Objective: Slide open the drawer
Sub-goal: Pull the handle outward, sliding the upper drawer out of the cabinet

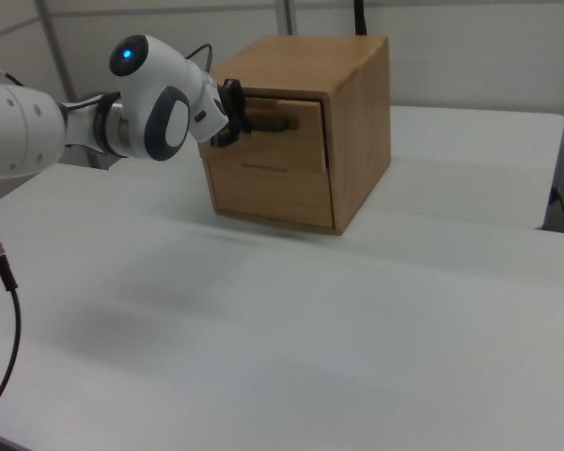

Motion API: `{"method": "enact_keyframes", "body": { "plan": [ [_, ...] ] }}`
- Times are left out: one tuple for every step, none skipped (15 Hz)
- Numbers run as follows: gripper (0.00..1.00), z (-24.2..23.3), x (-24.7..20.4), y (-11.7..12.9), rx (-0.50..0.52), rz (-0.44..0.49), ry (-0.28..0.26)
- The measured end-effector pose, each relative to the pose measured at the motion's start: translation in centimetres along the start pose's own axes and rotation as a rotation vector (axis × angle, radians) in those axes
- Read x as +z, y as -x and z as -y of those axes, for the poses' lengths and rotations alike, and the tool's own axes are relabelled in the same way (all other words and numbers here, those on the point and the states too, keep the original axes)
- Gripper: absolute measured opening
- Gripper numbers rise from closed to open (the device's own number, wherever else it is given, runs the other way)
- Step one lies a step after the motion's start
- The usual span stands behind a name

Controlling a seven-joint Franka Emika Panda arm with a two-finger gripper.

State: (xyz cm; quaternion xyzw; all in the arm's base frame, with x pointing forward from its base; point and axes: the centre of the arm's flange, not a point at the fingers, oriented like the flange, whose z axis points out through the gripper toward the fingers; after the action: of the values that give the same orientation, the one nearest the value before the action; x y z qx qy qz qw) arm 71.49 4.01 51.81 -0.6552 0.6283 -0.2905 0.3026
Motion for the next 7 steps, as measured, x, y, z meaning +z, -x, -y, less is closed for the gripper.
{"method": "enact_keyframes", "body": {
  "plan": [
    [0.16, -0.6, -0.9, -0.1, 0.001, 0.000, 0.011],
    [0.16, -1.3, -2.1, -0.1, 0.002, 0.000, 0.024],
    [0.16, -2.3, -3.6, -0.2, 0.004, 0.001, 0.039],
    [0.16, -3.3, -5.1, -0.3, 0.005, 0.001, 0.051],
    [0.16, -4.0, -6.1, -0.3, 0.006, 0.001, 0.061],
    [0.16, -5.1, -7.7, -0.4, 0.008, 0.002, 0.080],
    [0.16, -5.8, -9.2, -0.5, 0.009, 0.001, 0.116]
  ]
}}
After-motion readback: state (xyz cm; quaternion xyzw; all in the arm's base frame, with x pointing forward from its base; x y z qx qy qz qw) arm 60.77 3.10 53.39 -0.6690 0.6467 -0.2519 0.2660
